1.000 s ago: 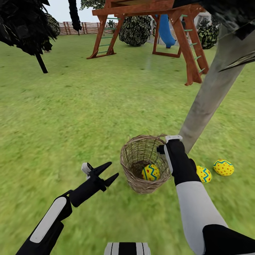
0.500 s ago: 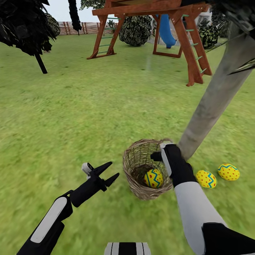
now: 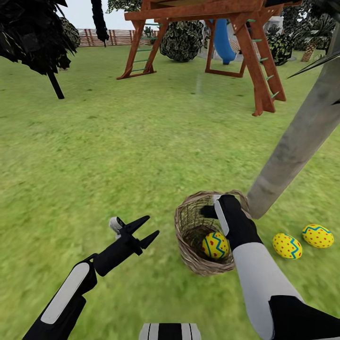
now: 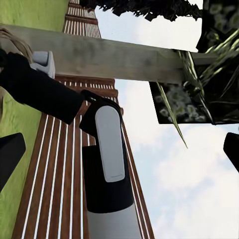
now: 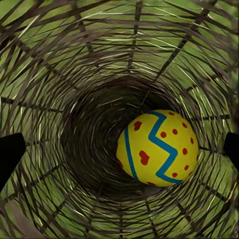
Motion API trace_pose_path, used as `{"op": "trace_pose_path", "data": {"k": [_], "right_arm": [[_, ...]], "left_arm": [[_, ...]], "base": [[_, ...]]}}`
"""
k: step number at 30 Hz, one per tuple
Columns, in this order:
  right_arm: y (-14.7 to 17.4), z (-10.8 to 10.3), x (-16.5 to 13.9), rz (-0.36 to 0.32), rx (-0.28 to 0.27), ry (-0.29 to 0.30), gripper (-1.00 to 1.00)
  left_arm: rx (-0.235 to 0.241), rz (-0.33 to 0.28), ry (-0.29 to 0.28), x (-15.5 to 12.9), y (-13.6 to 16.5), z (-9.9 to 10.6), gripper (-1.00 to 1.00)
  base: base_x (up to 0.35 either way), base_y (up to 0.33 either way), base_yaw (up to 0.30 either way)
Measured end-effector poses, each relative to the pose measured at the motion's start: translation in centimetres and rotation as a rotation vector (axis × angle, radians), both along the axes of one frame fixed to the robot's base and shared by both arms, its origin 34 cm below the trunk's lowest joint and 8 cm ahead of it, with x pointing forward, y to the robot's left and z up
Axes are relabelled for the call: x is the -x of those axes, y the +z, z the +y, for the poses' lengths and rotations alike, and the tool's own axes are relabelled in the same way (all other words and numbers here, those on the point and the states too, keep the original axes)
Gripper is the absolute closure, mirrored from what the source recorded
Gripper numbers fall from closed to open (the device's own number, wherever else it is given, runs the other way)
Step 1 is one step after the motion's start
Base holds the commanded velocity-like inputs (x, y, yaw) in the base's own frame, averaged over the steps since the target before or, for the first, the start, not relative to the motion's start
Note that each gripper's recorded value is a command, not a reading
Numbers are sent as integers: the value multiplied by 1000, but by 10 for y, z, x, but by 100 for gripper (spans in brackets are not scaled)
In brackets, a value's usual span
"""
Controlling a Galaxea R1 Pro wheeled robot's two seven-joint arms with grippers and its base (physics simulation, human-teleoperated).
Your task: Take the three Easter eggs out of the wicker basket on the lawn in the garden, then place them on the lawn next to a single tree (choose any tree) so that all three eggs are next to the same tree and none are left in the basket.
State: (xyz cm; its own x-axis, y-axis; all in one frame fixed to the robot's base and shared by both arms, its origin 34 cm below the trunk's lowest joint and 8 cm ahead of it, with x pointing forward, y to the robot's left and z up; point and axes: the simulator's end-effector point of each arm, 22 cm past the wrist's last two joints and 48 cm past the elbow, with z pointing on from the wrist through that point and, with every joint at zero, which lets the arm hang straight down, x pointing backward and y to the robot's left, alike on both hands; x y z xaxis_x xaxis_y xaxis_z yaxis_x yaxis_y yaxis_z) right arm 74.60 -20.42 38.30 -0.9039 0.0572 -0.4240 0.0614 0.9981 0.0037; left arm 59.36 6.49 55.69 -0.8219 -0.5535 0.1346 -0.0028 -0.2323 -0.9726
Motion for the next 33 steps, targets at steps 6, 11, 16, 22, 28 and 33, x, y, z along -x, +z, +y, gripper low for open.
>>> {"op": "trace_pose_path", "data": {"k": [6,11,16,22,28,33], "right_arm": [[2,-19,-3,-21,67,-59,-100],[-13,-32,4,-11,43,-133,-100],[-37,-42,19,24,61,-226,-100],[-57,-53,51,116,49,-472,-100],[-58,-60,59,139,71,-516,-100],[-70,-66,64,157,93,-538,-100]], "left_arm": [[0,0,0,0,0,0,-100],[0,1,0,0,0,0,-100],[-2,2,2,0,-1,0,-100],[-2,2,2,0,-1,0,-100],[-2,2,1,0,-1,0,-100],[-4,22,1,-1,-12,0,-100]], "base": [[128,127,0],[216,213,0],[95,94,0],[6,6,0],[0,0,0],[0,0,0]]}}
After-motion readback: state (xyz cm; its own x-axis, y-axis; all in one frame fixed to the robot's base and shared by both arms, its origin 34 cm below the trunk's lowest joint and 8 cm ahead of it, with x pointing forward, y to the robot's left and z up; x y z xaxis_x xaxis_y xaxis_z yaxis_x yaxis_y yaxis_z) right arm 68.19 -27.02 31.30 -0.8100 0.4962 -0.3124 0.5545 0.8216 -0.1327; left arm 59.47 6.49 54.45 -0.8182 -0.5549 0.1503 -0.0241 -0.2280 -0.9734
